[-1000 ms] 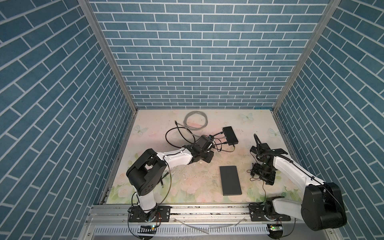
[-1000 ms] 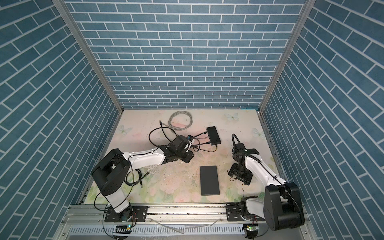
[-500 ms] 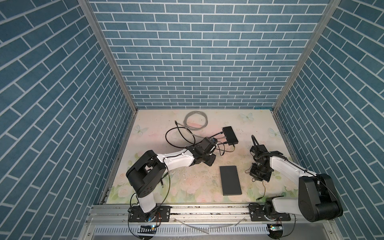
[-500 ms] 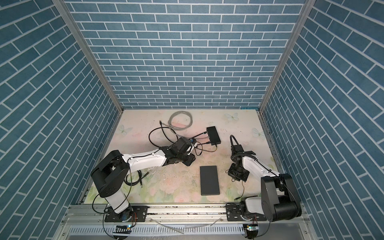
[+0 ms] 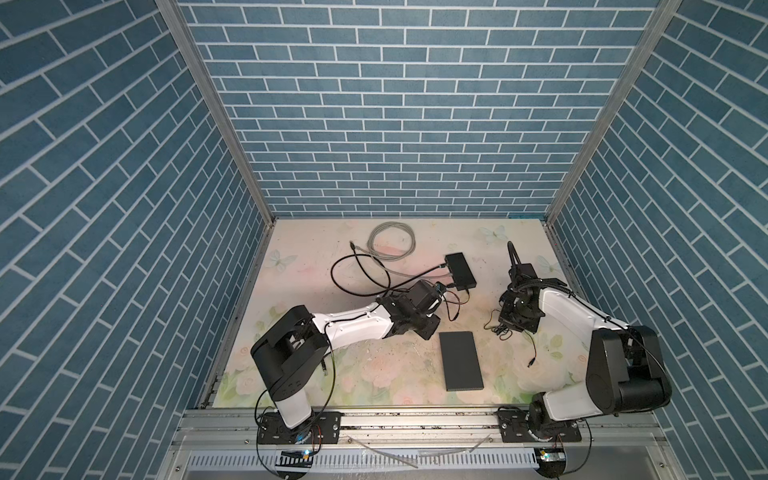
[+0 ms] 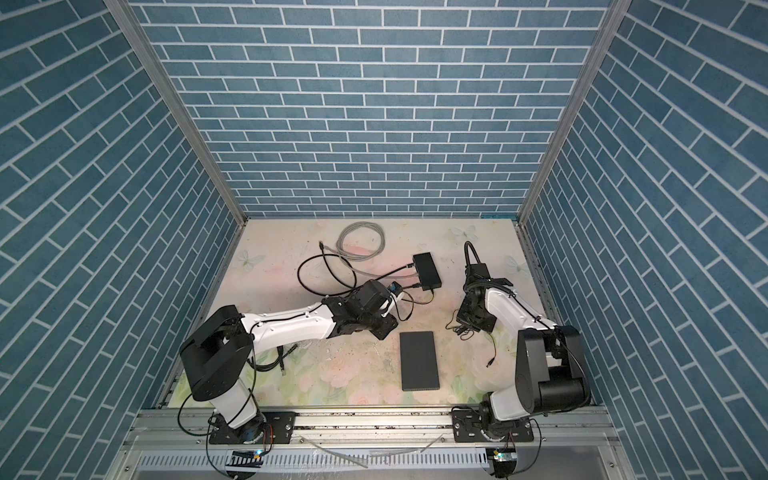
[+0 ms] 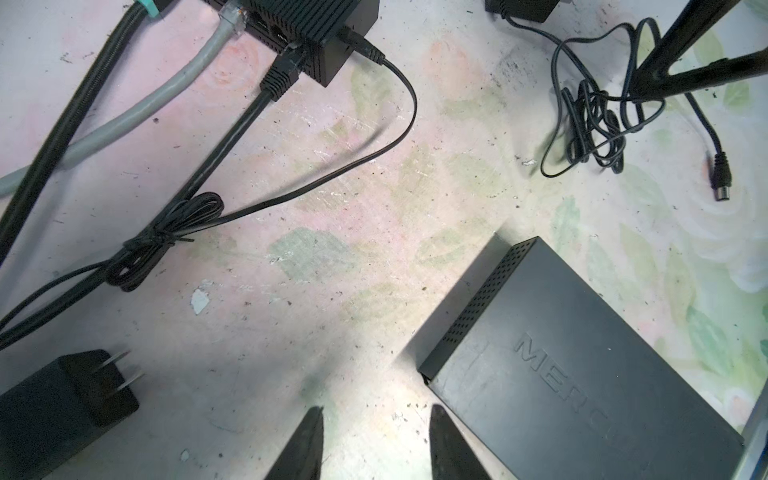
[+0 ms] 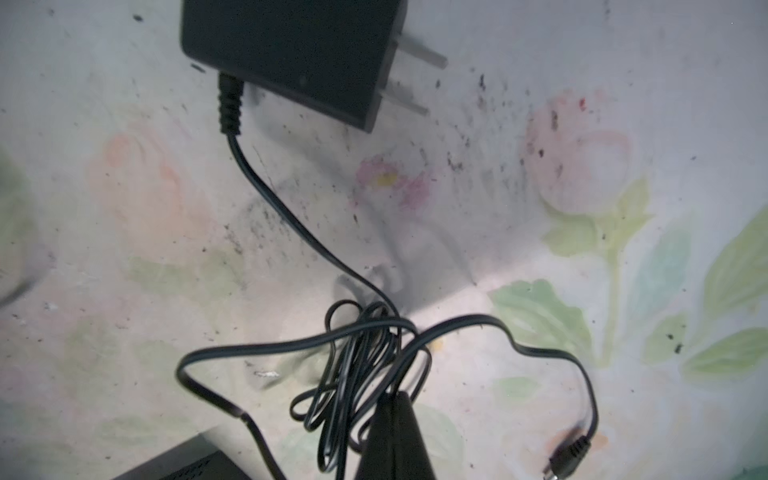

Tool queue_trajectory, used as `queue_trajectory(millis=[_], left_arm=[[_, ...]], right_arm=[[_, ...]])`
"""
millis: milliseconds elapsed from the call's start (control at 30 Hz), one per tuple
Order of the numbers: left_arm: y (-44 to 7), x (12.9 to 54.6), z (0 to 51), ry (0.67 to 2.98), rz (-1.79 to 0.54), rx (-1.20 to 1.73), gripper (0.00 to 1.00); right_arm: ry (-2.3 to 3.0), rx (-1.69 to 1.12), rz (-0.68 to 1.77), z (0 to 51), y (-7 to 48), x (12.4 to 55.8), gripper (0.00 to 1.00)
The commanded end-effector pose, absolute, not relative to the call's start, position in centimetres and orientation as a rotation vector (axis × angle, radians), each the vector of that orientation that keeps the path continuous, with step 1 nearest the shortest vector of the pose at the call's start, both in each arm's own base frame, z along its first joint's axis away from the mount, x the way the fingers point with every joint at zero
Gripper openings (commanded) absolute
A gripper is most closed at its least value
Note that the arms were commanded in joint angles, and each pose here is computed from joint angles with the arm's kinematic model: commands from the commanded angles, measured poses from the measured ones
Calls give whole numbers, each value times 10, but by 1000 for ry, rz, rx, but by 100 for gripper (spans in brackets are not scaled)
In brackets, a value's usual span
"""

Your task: Insert the plug into the switch port

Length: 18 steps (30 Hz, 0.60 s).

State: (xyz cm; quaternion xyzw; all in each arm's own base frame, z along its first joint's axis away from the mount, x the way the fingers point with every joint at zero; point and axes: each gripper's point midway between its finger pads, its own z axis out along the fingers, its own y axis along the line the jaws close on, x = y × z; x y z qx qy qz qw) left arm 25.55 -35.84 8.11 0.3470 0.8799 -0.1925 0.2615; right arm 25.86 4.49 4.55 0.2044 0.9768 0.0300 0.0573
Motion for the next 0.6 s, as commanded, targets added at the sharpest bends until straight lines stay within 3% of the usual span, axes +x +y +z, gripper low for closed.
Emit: queue_trajectory(millis=[0,67,167,233,367,567], left_arm=[[-360,253,94,2359,-553,951,44],[-365,248,96,2355,-582,975,44],[-371,239,94,2380,-599,979,48],[-372,233,87,2416,-612,933,50],[-374,220,68,2480,-700,822,59],[-379,208,51,2529,-761,736,62]], right_arm=[[3006,570,268,45,65,257,2],[3003,578,254,48,64,256,7],[2992,579,238,59,61,256,30],[2989,563,268,67,64,257,37],[2948,520,393,87,75,253,46],[2869,464,685,89,112,229,52]])
